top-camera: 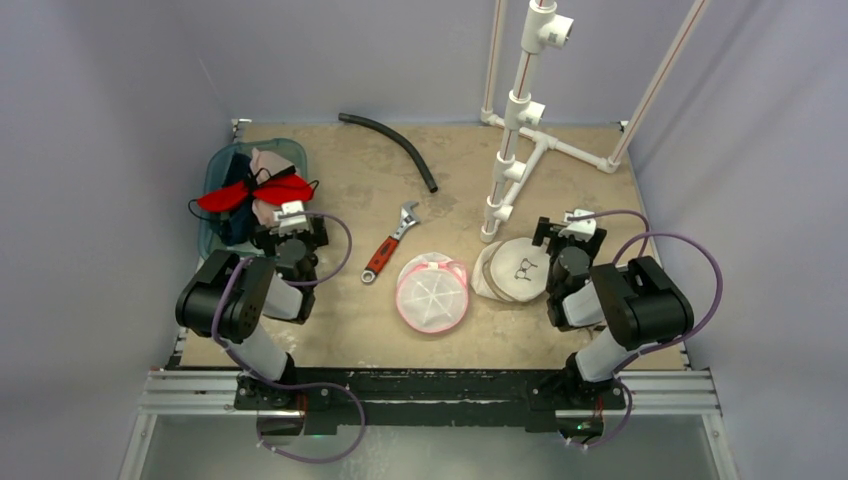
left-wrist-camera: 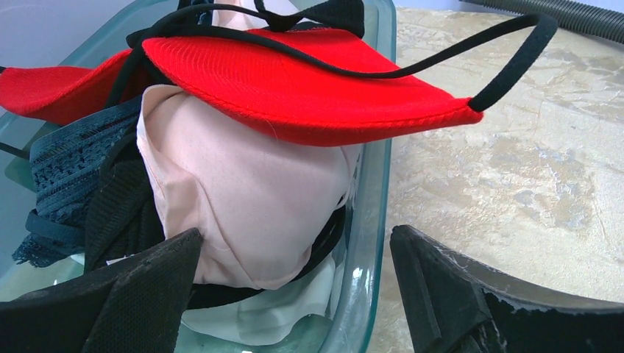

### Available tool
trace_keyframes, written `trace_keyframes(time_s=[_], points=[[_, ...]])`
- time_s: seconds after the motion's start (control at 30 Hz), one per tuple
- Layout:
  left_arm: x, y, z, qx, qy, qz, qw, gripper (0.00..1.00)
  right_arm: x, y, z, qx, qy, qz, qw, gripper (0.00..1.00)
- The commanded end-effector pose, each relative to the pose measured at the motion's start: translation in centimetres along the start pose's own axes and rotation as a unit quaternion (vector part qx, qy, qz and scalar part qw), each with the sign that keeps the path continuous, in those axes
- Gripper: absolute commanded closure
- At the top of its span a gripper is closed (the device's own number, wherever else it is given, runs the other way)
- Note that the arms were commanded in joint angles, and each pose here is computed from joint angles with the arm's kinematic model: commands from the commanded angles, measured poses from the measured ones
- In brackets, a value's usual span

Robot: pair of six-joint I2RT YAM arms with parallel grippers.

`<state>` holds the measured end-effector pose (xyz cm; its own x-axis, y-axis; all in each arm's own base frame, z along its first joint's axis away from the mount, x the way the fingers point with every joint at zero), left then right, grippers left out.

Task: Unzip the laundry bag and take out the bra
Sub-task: Reset both arms

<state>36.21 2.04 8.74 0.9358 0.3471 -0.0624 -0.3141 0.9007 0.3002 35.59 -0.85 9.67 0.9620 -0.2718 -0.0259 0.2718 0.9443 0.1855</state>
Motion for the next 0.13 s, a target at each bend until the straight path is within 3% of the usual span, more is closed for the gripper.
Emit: trace_keyframes(time_s=[0.0,0.1], points=[[0.32,0.45,-0.52,-0.017,0.012,0.022,1.000,0.01,0.35,1.16,5.51,0.047,-0.107,0.022,0.993,0.02],[0.07,0.48,-0.42,-0.018,0.009,0.022,1.000,0.01,0.35,1.12,5.45,0.047,-0.106,0.022,0.993,0.02]])
Point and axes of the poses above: each gripper's point midway between its finger pads, its own x axis out along the fingers, its own y axis along the line the jaws close on, z = x × y, the point moved 1 cm from there along -x, back along the fingers, and after that the axes turned 13 degrees about x, right-handed, at the moved point
